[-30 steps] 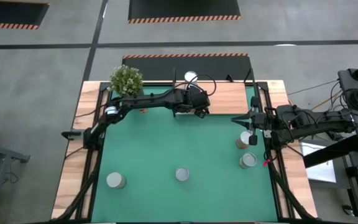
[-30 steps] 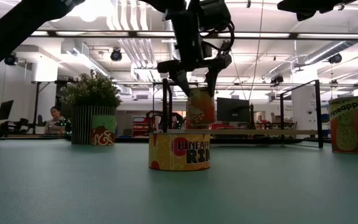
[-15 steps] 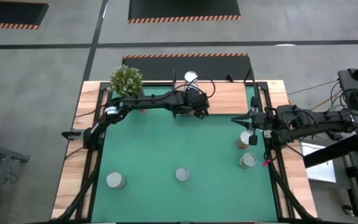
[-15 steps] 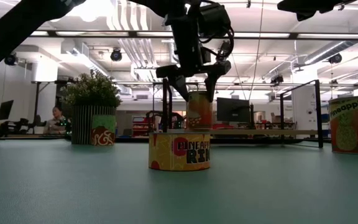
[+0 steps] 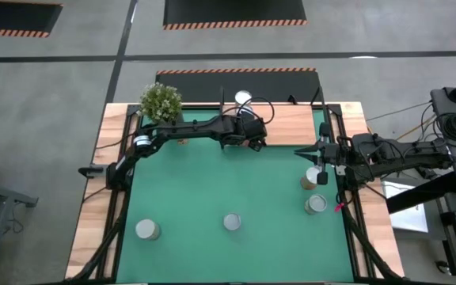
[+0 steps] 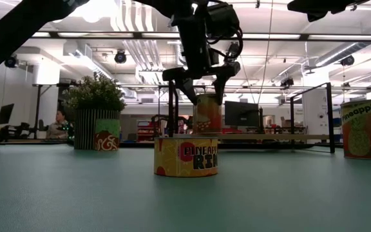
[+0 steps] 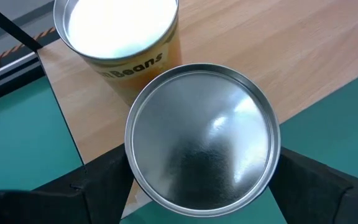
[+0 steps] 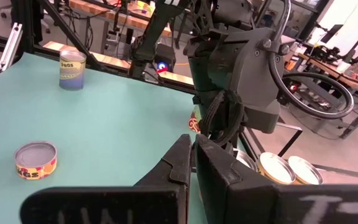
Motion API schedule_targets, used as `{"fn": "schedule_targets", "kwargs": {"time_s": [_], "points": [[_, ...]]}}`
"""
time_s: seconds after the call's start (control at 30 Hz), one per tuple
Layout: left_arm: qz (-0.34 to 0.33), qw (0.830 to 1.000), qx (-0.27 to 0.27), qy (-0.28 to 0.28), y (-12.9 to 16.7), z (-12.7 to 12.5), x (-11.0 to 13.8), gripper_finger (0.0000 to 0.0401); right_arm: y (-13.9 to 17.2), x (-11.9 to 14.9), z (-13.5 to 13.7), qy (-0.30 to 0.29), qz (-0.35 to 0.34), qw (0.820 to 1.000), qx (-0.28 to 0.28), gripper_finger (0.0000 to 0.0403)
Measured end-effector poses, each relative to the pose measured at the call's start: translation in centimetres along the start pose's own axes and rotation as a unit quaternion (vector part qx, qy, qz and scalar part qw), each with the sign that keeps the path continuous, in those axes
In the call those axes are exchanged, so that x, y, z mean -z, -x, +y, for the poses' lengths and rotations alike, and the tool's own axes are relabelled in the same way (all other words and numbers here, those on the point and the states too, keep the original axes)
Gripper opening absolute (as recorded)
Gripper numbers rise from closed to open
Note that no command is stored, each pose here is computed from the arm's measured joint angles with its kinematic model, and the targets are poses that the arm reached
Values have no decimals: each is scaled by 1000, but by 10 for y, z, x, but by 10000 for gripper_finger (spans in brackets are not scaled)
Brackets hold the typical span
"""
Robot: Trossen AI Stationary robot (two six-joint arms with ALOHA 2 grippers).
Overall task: Pick and place cans onto a shelf
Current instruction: Put the orange can on the shelf
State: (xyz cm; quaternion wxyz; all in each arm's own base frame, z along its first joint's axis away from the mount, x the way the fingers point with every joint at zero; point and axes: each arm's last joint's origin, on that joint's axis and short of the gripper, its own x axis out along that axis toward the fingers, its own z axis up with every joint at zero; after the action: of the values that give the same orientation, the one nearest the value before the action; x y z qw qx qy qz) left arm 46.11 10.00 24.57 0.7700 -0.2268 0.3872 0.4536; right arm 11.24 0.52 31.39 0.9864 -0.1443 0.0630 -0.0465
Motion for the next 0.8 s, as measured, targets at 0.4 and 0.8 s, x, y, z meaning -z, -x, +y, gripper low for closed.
{"fn": "schedule_targets", "kwargs": {"time_s": [0.4, 0.8], "points": [[0, 1000, 0, -2, 0, 0, 0, 314, 0, 0, 0, 0, 0, 1000, 0, 13], [0, 1000, 1, 4, 0, 0, 0, 365, 0, 0, 0, 1, 2, 1000, 0, 13]]}}
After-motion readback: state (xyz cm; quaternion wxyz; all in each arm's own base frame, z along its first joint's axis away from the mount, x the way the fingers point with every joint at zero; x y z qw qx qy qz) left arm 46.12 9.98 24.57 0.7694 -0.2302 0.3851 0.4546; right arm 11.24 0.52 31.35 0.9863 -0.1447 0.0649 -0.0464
